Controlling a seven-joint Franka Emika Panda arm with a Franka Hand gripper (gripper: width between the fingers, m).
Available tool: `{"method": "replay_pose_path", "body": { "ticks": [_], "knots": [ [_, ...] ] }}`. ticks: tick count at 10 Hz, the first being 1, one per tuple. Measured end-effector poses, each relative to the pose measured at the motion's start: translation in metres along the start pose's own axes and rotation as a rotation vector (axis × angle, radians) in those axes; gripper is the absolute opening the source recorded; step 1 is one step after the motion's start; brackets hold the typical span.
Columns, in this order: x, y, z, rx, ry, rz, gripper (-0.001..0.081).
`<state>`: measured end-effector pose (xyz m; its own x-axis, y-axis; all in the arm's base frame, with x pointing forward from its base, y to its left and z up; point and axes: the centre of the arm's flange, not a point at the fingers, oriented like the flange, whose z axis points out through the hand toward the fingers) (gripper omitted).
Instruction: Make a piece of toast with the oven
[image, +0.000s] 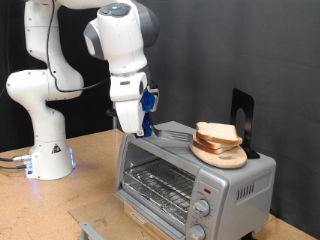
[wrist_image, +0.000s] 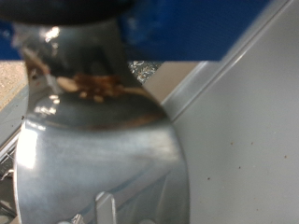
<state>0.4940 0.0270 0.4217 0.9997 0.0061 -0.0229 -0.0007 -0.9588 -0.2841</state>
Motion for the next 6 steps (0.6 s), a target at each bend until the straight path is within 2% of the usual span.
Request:
{"method": "replay_pose_path", "body": {
  "ticks": [6],
  "knots": [
    [0.0006,-0.0004,-0.0082,0.015,0.013,0.008,0.0393]
  ]
}}
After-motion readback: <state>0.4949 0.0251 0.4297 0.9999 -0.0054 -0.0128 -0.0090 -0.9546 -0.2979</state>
